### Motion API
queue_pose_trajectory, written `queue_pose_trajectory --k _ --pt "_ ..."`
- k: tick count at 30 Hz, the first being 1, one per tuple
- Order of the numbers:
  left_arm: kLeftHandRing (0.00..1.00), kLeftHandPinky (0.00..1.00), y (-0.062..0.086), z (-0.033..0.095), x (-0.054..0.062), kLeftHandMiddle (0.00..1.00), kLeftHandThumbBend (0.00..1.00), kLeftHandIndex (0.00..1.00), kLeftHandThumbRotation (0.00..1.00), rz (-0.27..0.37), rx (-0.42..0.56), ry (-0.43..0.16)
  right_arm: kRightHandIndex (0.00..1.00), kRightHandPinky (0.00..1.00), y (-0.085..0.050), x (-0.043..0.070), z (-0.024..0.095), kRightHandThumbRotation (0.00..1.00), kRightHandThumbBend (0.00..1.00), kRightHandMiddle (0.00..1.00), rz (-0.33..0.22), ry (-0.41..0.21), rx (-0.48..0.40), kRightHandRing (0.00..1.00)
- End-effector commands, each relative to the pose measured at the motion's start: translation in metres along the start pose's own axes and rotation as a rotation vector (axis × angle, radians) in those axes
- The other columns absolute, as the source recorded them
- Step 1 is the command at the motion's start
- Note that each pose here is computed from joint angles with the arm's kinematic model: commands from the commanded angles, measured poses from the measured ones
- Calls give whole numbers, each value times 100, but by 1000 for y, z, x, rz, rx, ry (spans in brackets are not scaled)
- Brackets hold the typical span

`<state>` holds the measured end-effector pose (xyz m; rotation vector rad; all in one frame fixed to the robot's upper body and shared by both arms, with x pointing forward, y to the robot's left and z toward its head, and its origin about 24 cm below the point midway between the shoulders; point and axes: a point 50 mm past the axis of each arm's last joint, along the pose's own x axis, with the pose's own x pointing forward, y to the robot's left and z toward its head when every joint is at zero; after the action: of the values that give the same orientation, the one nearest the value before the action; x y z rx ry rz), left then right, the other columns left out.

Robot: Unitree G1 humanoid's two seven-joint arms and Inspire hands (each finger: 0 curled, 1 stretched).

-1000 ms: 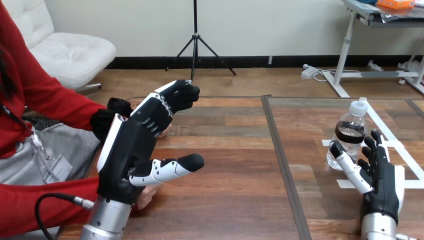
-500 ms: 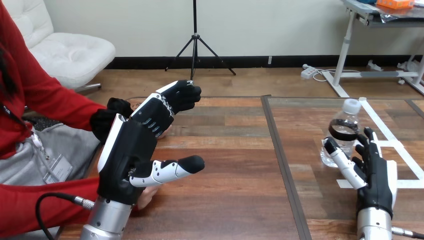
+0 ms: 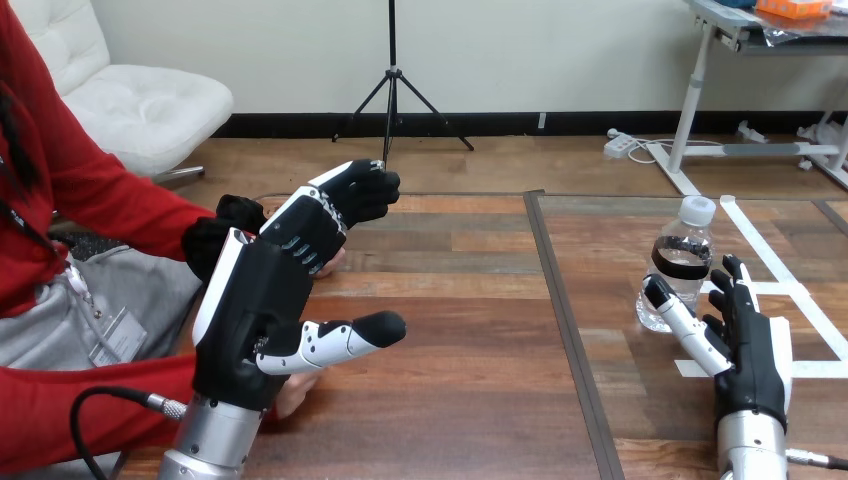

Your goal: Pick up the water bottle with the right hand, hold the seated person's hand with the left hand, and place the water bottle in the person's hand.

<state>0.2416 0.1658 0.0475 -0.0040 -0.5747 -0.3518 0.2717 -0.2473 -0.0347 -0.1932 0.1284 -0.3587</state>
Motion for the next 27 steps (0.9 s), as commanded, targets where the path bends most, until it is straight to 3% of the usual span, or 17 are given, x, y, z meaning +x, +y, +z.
queue_pose_trajectory --k 1,27 --pt "80 80 6 11 9 79 100 79 38 8 19 -71 97 90 4 23 32 57 100 94 7 -90 17 95" --pt "79 79 11 13 8 78 100 78 38 12 31 -69 98 93 3 27 34 56 100 95 21 -73 -11 96"
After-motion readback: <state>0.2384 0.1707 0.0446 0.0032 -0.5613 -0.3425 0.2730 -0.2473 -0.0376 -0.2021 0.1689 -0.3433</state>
